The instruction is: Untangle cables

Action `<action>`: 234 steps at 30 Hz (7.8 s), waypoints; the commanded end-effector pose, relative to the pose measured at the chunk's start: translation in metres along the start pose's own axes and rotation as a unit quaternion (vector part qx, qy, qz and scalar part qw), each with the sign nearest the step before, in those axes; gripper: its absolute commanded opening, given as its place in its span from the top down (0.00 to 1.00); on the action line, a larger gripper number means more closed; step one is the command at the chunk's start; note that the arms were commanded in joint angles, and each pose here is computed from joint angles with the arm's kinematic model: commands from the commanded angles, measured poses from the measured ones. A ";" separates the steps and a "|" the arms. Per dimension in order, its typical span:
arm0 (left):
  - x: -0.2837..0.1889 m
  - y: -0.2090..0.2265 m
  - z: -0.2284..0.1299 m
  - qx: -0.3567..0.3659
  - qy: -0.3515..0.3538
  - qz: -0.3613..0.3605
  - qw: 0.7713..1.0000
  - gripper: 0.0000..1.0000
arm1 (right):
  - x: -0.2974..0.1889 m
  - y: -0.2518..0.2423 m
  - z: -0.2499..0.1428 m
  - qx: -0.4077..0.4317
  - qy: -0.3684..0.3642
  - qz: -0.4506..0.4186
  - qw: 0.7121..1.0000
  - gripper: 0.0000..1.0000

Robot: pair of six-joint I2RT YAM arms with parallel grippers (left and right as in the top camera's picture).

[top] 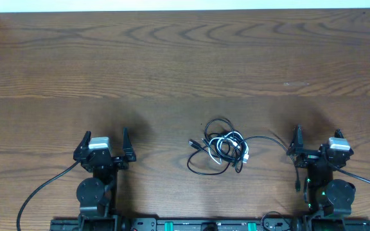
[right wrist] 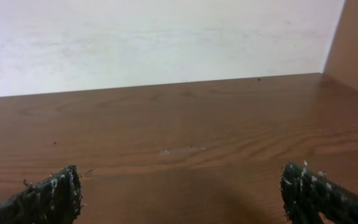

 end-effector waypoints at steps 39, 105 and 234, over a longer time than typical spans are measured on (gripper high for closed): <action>0.002 0.003 -0.017 0.000 0.022 0.008 1.000 0.03 | 0.000 0.001 0.000 -0.006 -0.001 0.002 1.000 0.01; -0.016 -0.087 0.065 -0.273 0.283 -0.230 0.890 0.03 | 0.000 0.001 0.000 -0.006 0.000 0.002 1.000 0.01; 0.014 -0.301 -0.139 -0.461 0.495 -0.024 0.736 0.77 | 0.000 0.001 -0.001 -0.006 0.000 0.002 1.000 0.01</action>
Point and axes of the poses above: each gripper's point midway between its finger pads, its own x axis out along the fingers, its own y axis along the line the jaws close on, z = x × y, the point moved 3 cm from there along -x, back along the fingers, and after that the axes turned 2 degrees about -x, right-handed, at the moved point
